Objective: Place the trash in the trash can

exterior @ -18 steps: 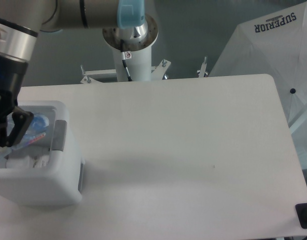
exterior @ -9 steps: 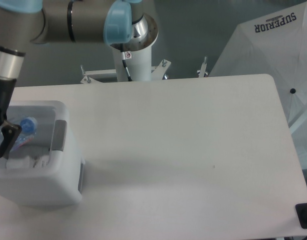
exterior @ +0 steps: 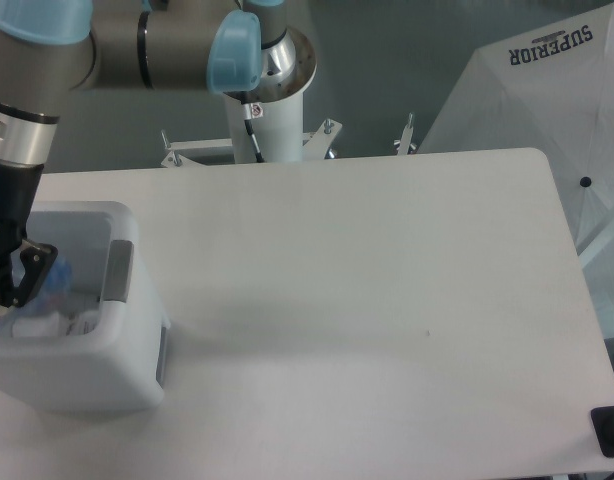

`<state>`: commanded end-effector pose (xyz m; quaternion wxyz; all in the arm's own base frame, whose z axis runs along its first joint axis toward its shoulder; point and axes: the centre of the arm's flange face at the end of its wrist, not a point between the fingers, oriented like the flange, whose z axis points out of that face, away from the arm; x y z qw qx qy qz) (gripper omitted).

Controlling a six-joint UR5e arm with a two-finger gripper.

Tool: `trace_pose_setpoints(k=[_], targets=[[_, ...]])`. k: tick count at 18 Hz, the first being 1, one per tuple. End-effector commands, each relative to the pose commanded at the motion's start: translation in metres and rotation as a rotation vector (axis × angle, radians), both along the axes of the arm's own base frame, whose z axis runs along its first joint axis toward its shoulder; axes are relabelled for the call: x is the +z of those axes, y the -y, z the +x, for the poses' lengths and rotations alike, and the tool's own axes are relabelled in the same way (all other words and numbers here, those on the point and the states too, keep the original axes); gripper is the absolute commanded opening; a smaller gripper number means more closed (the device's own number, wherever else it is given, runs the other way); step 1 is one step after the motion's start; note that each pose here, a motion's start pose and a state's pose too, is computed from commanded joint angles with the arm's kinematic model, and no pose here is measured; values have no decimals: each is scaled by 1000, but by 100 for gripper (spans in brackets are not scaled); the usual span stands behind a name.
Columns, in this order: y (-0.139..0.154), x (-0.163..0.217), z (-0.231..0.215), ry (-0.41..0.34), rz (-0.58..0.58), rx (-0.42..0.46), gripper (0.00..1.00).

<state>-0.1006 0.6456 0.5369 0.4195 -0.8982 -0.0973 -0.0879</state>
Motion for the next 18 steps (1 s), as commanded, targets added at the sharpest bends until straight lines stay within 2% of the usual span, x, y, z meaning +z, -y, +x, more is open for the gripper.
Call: trace_pose_setpoints(k=[4,5,6,10,18], targets=[[4,-2,-3,-4,-4,1,80],[5,2,-7,-9,2,7,93],[14,10,-23,-17,13,35,100],[40,24,-87,-111,31,93,100],[83,32,-199,-168,26,243,100]])
